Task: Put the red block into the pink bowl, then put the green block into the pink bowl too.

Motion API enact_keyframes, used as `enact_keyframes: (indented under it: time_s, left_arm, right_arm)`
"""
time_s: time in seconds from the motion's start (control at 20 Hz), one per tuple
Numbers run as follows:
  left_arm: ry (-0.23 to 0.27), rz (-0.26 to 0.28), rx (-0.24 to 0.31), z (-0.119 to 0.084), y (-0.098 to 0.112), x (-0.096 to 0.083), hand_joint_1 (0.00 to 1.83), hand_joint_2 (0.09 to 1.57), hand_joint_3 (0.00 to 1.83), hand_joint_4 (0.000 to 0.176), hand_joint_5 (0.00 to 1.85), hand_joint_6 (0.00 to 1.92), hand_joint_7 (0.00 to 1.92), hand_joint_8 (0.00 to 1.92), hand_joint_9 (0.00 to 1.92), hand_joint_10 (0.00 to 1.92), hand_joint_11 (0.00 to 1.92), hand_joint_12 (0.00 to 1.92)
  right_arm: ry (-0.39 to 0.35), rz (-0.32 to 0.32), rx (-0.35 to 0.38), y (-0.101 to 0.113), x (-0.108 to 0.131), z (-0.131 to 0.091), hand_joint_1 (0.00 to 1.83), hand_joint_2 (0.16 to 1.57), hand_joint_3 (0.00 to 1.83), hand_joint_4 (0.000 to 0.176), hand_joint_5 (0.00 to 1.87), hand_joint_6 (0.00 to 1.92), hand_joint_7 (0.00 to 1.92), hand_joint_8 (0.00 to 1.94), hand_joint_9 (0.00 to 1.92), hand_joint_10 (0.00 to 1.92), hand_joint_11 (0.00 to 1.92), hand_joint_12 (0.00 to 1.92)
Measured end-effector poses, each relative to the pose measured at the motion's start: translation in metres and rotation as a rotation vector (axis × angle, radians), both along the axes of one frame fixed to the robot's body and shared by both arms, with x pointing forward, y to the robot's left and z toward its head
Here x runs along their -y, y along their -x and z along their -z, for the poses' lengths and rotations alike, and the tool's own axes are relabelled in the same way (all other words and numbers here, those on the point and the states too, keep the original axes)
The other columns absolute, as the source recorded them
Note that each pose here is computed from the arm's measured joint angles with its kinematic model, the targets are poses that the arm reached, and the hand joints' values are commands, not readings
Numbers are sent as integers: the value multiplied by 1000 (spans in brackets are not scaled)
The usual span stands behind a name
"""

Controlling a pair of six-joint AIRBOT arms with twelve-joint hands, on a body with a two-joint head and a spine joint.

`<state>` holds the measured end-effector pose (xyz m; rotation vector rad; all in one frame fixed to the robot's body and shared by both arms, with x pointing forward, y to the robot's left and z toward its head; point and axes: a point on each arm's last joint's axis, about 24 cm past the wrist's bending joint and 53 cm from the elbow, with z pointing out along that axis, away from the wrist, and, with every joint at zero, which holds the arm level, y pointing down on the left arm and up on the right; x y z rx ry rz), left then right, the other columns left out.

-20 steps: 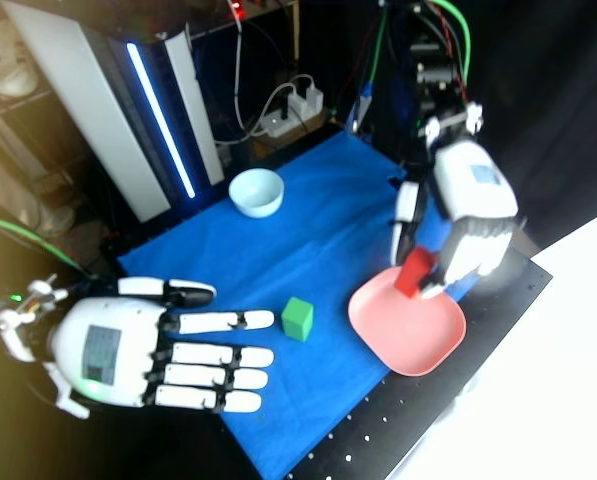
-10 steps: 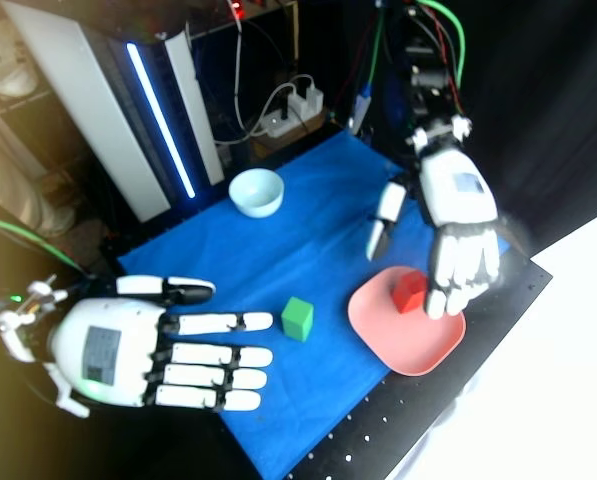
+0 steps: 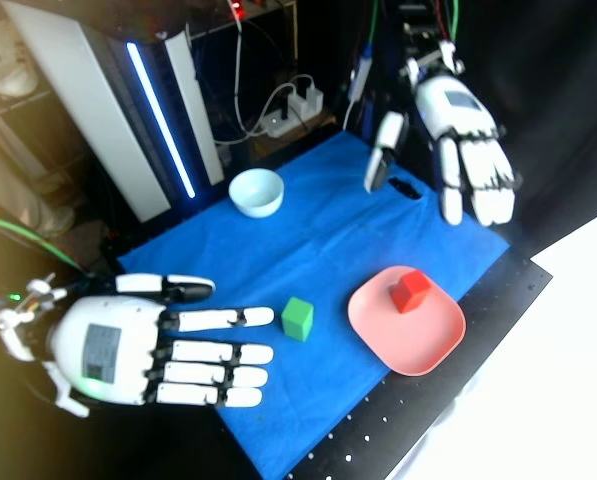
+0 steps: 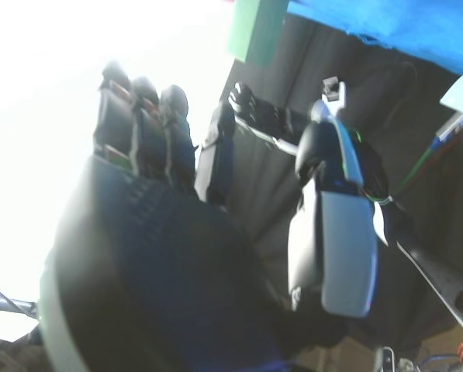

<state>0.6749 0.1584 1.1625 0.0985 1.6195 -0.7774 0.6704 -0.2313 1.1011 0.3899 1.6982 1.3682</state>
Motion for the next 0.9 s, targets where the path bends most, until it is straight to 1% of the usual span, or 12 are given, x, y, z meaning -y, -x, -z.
enact_keyframes:
  time_s: [0.05,0.2,0.25,0.35,0.4,0.45,0.5,0.55,0.65,0.7,0.75,0.9]
  left_arm:
    - [-1,-6,-3,2,7,-6,774,894,5,146,102,0,55,0,23,0,0,130]
    - [-16,-56,-5,7,28,-30,876,874,0,131,98,1,27,1,0,0,0,113]
    - [-15,-66,-7,8,34,-35,892,864,0,111,101,1,26,0,0,0,0,22]
    - [-3,-77,-24,15,46,-39,900,844,0,106,73,0,1,0,0,0,0,0]
    - [1,-77,-40,21,53,-38,925,836,0,94,64,0,0,0,0,0,0,0]
    - [-2,-70,-52,26,58,-36,919,821,0,80,62,0,0,0,0,0,30,14]
    - [-6,-70,-65,31,61,-37,955,817,0,68,74,4,0,0,0,0,29,18]
    - [-2,-80,-70,32,61,-39,955,817,0,68,74,4,0,0,0,0,29,18]
    - [15,-106,-68,31,57,-44,958,825,0,78,74,5,0,0,0,0,24,19]
    - [18,-111,-68,31,56,-46,981,825,0,73,88,10,0,0,0,0,27,23]
    - [17,-108,-67,31,57,-45,978,823,0,80,79,5,0,0,0,0,13,19]
    - [15,-93,-58,29,58,-41,975,834,0,90,70,1,0,0,0,0,3,21]
  right_arm:
    - [-1,1,0,0,0,0,728,1080,0,134,403,0,225,2,144,5,148,73]
    - [-15,1,21,-5,-2,-7,817,1075,0,124,364,0,242,7,192,18,171,90]
    - [-20,4,24,-7,-3,-8,845,1066,0,144,362,0,263,1,222,6,197,126]
    - [-35,2,29,-11,-9,-9,905,1053,0,154,374,4,265,0,233,3,109,502]
    - [-49,-1,38,-13,-14,-11,913,1041,3,144,392,0,268,0,249,0,70,665]
    - [-56,-4,46,-16,-17,-13,905,1024,1,155,410,0,283,0,271,0,76,749]
    - [-65,-5,58,-20,-22,-17,969,1010,0,127,441,3,311,2,285,0,9,824]
    - [-68,-7,66,-23,-25,-19,969,1010,0,127,441,3,311,2,285,0,9,824]
    - [-90,-10,89,-28,-31,-27,993,994,0,64,473,2,365,3,330,6,47,811]
    - [-86,-14,92,-31,-34,-28,959,998,2,61,470,0,361,0,320,1,43,808]
    - [-70,-24,90,-33,-40,-27,961,989,0,82,475,0,360,0,327,1,108,750]
    - [-39,-54,87,-35,-54,-22,1010,969,0,81,489,0,375,0,332,0,11,871]
